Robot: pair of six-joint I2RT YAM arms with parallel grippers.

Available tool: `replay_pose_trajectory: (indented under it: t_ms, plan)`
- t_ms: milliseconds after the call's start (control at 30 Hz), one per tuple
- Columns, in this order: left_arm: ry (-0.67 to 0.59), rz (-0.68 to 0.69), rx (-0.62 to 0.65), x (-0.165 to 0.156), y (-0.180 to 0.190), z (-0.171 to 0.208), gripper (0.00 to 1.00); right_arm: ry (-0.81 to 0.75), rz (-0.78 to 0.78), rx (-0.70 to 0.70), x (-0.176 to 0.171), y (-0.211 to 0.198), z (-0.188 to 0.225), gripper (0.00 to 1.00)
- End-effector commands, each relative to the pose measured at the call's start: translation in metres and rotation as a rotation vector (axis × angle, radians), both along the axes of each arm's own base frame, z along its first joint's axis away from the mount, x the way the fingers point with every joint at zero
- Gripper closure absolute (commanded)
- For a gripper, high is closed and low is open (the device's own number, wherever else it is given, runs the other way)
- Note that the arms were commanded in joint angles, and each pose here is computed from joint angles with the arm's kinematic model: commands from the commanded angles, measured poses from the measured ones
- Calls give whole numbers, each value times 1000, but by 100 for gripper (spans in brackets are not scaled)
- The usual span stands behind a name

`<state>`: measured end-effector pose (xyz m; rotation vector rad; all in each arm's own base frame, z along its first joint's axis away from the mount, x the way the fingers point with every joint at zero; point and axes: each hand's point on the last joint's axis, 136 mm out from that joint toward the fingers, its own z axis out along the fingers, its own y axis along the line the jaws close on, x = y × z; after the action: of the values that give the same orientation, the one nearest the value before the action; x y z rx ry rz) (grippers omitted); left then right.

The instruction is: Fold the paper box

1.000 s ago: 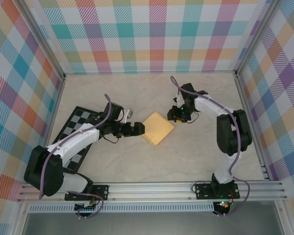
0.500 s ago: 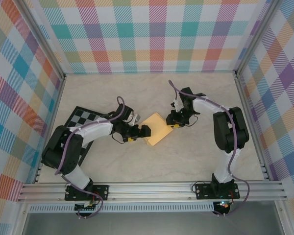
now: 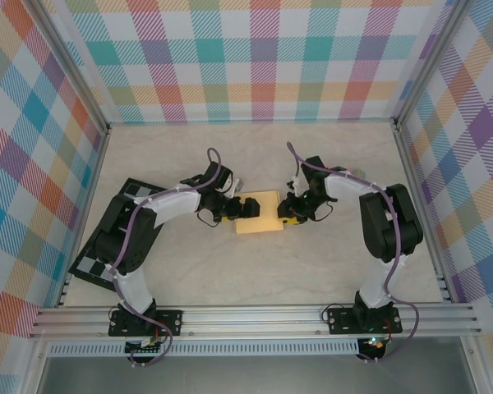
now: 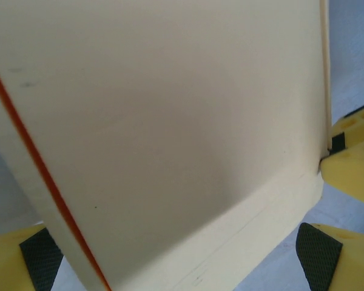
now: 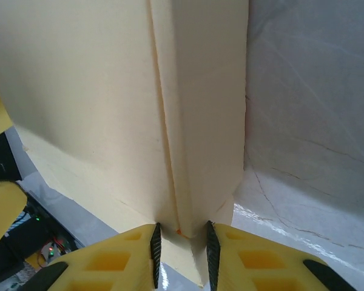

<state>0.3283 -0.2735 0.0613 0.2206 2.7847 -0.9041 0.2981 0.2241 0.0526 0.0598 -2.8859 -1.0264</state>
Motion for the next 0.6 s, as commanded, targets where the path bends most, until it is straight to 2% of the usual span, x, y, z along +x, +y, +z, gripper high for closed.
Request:
replay_pose_trajectory:
  t_ms: [0, 167, 367, 467, 567]
  plan:
    - [-15, -13, 28, 7, 11, 3, 0, 18, -29, 66, -1, 11, 17, 71]
    - [-37, 1, 70, 1, 33, 19, 0, 36, -33, 43, -5, 7, 19, 70]
    - [-28, 48, 64, -21, 47, 29, 0, 51, -33, 57, -8, 8, 15, 71]
    - [9, 54, 23, -28, 42, 22, 0, 55, -37, 65, -9, 9, 13, 70]
    - [17, 40, 1, -31, 34, 16, 3, 50, -29, 53, -10, 7, 10, 66]
